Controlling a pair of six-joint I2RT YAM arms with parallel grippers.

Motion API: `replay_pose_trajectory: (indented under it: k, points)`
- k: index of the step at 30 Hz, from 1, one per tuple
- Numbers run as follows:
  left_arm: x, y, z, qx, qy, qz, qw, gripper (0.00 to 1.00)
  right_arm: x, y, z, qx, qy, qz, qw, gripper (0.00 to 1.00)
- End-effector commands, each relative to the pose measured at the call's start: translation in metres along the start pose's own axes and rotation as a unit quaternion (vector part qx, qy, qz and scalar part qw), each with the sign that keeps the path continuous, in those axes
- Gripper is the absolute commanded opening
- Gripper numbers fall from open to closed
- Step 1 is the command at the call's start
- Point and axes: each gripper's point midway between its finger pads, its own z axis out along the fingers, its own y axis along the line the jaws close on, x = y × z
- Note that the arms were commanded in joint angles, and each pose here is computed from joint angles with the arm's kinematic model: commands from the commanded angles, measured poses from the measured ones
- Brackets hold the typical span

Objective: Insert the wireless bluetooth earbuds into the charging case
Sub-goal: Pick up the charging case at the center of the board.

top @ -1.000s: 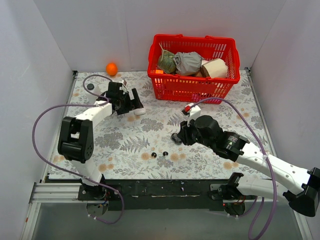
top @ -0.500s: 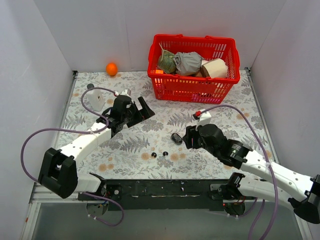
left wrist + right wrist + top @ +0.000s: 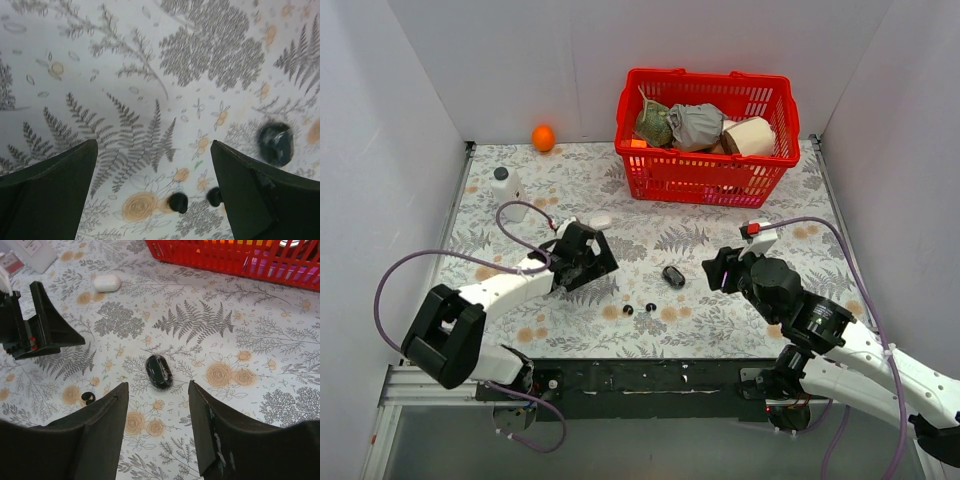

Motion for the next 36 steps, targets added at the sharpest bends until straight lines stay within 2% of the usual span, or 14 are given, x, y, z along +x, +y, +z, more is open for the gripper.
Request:
replay_pose_trajectory:
  k: [1,2,5,6,7,9,10,14,19,24,30,36]
  points:
    - [-0.01,-0.023,-0.027,0.079,-0.067,-0.001,0.995,0.98,-0.005,-0.006,-0.002,0.01,-0.02,0.01,1.0,0.59]
    - [-0.015,-0.026,-0.036,0.098,-0.089,0.0,0.991,0.98,-0.003,-0.006,-0.001,0.009,-0.018,0.006,1.0,0.59]
    - [-0.005,-0.069,-0.05,0.202,-0.072,0.101,0.972,0.98,0.003,-0.008,0.001,0.013,-0.006,-0.006,1.0,0.59]
    - [0.003,-0.074,-0.047,0.195,-0.058,0.128,0.971,0.98,0.005,-0.008,0.001,0.014,-0.001,-0.009,1.0,0.59]
    - [0.018,-0.085,-0.045,0.195,-0.041,0.191,0.961,0.98,0.006,-0.008,0.002,0.013,0.001,-0.01,1.0,0.59]
    - [0.034,-0.095,-0.026,0.146,-0.004,0.247,0.958,0.98,0.006,-0.007,0.002,0.012,0.004,-0.012,1.0,0.59]
    - [0.043,-0.098,-0.022,0.13,-0.005,0.294,0.947,0.98,0.003,-0.005,0.002,0.01,0.004,-0.014,1.0,0.59]
    - [0.062,-0.11,-0.001,0.105,0.007,0.365,0.925,0.98,-0.008,-0.001,-0.003,0.002,0.002,-0.024,1.0,0.58]
    - [0.085,-0.122,0.013,0.127,0.047,0.415,0.9,0.98,-0.017,0.0,-0.011,-0.005,-0.002,-0.032,0.999,0.59]
    - [0.091,-0.122,0.028,0.12,0.061,0.437,0.889,0.98,-0.025,0.003,-0.016,-0.014,-0.008,-0.032,0.999,0.58]
    - [0.089,-0.136,0.042,0.114,0.061,0.441,0.888,0.98,-0.03,0.003,-0.018,-0.015,-0.01,-0.036,0.999,0.59]
    - [0.09,-0.141,0.051,0.095,0.07,0.426,0.897,0.98,-0.031,0.002,-0.018,-0.012,-0.011,-0.041,0.999,0.59]
